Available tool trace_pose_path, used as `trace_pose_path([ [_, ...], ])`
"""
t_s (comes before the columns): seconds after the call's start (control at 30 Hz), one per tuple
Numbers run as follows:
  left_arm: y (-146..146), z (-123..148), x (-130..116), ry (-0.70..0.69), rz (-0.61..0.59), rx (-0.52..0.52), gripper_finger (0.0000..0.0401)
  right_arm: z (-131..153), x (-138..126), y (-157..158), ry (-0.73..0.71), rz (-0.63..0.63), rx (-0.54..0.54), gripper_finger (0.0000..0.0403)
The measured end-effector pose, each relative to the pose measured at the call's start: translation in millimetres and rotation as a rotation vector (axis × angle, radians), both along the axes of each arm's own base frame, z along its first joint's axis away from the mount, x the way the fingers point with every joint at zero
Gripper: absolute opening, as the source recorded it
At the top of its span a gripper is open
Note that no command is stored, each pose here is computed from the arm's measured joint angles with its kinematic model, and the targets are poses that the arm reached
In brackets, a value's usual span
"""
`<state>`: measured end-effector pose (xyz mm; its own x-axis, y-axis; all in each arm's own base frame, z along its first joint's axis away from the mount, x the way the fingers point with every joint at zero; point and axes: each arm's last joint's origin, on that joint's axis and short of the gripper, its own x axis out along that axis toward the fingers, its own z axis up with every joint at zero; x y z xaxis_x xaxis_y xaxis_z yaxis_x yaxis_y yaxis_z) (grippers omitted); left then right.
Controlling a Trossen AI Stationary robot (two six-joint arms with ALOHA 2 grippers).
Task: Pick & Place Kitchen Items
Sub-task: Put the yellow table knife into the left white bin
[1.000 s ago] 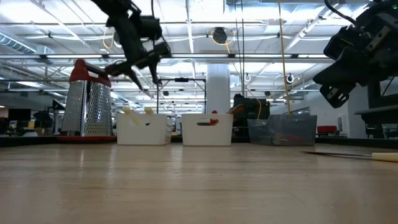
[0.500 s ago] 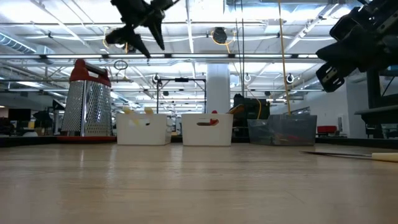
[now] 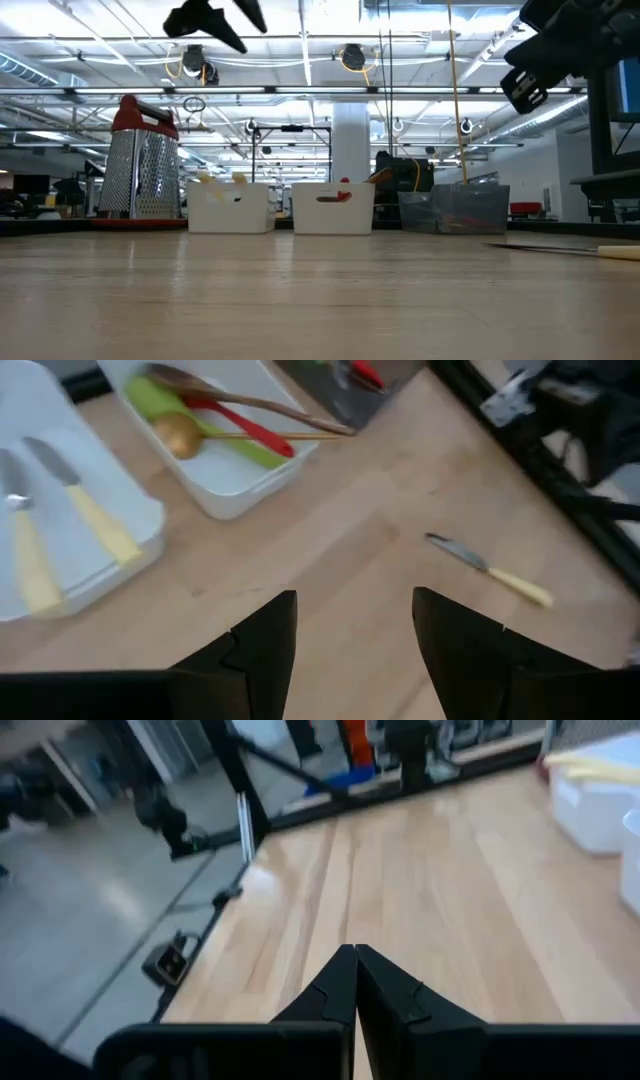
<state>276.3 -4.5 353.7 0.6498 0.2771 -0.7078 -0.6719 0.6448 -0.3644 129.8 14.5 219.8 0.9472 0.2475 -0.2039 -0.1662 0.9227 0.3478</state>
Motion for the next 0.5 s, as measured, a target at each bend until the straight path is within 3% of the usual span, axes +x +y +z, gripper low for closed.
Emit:
trace_pose_path([
  [0.23,-12.5,-9.2,-23.0,0.027,0.006,0.055,0.0202,21.6,13.1,9.2,0.113,0.007,-0.056,0.0],
  [0.5,-21.8,-32.4,-64.2,-0.109,-0.117,0.049,0.0202,39.3,33.1,25.1,0.173,-0.032,-0.063,0.0],
])
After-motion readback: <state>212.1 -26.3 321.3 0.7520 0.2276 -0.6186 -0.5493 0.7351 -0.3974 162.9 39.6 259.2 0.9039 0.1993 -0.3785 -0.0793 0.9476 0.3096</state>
